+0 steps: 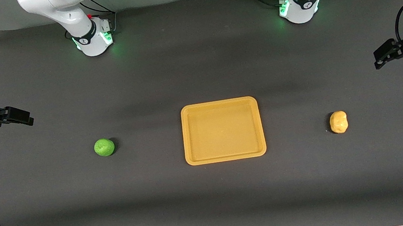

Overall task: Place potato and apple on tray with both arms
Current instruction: 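Reach the left gripper toward the yellow potato while the right gripper waits, then lower the left gripper onto the potato while the right gripper reaches the apple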

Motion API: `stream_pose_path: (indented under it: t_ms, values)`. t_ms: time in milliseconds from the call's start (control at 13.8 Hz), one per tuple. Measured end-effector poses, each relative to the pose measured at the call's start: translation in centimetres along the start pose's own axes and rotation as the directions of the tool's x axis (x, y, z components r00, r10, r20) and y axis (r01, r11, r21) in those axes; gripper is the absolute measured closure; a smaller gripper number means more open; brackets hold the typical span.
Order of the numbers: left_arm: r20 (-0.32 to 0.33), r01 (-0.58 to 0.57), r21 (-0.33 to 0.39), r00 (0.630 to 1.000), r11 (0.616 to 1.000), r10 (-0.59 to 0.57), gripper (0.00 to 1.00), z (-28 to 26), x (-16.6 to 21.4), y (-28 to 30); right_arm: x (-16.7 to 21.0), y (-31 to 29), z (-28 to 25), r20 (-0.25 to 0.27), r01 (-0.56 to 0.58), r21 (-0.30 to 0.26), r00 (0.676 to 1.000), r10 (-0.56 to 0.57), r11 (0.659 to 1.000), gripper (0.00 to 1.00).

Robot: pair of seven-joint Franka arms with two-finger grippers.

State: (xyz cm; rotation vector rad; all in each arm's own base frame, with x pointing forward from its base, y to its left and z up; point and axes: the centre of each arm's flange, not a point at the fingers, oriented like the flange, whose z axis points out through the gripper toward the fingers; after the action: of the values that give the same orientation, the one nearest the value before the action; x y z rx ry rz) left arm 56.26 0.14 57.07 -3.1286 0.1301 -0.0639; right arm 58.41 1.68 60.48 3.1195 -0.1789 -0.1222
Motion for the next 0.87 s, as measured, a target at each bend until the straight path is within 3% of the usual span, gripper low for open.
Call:
stream_pose_path:
  t_ms: [436,582,873]
  values:
    - [0.028,-0.054,0.020,0.998,0.998,0.053,0.00,16.1,4.5,-0.5,0.1,-0.9,0.5,0.001,0.053,0.001,0.999,-0.053,0.999,0.00]
    - [0.014,-0.063,0.022,0.998,0.998,0.063,0.00,22.0,4.2,-0.3,0.8,-1.5,2.0,-0.030,0.063,0.004,0.998,-0.063,0.998,0.00]
    - [0.030,-0.081,0.018,0.996,0.997,0.080,0.00,30.5,3.0,0.0,1.7,-2.2,7.5,-0.014,0.075,0.003,0.997,-0.075,0.997,0.00]
